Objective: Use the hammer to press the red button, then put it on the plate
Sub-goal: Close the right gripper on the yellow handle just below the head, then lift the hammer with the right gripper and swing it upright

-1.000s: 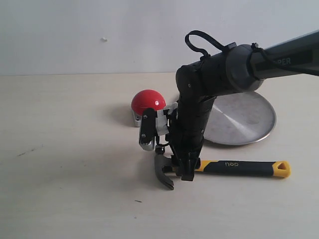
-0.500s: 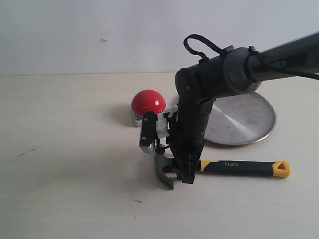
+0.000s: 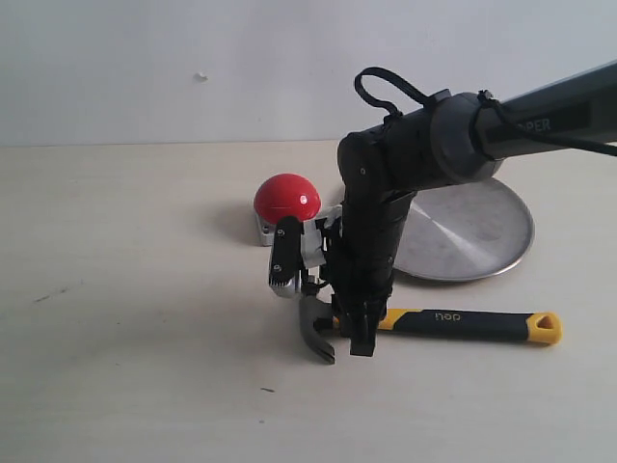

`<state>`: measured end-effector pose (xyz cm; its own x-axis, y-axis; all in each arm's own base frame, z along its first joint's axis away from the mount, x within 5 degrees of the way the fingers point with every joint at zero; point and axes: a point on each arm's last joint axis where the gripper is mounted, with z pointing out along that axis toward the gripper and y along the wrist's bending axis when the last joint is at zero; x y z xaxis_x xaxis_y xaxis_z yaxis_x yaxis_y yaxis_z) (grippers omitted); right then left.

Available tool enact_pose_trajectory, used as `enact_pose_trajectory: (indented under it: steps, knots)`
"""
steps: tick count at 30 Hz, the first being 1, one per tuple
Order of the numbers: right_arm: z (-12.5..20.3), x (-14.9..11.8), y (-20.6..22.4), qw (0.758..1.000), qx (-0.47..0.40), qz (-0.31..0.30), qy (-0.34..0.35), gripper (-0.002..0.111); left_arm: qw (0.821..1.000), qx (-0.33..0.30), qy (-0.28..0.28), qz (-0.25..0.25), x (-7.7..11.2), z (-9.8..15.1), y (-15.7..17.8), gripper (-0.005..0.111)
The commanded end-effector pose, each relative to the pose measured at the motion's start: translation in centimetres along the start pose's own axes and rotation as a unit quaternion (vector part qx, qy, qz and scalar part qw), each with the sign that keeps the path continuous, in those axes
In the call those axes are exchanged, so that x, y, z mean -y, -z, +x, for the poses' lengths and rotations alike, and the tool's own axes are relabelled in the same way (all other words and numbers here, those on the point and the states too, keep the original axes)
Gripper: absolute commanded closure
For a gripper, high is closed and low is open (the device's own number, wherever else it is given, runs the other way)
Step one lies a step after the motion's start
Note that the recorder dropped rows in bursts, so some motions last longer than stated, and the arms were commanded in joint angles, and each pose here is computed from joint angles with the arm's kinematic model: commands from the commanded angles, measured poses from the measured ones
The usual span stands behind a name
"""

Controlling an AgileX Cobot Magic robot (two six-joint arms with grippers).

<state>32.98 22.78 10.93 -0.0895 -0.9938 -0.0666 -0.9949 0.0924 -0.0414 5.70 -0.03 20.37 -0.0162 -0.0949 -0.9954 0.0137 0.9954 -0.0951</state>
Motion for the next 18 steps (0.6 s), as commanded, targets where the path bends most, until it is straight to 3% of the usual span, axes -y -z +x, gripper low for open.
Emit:
enact_pose_trajectory:
  steps: [1, 8, 18]
  knots:
    - [0.4, 0.1, -0.9, 0.999, -0.012, -0.007, -0.033, 0.108, 1.000, 0.010, 0.001, 0.001, 0.0, -0.2, 0.1, 0.107]
    - [0.4, -0.2, 2.7, 0.993, -0.015, -0.016, -0.113, 0.108, 1.000, 0.010, 0.001, 0.001, 0.0, -0.2, 0.1, 0.107]
    - [-0.7, -1.7, 10.0, 0.967, 0.104, -0.032, -0.231, 0.108, 1.000, 0.010, 0.001, 0.001, 0.0, -0.2, 0.1, 0.107]
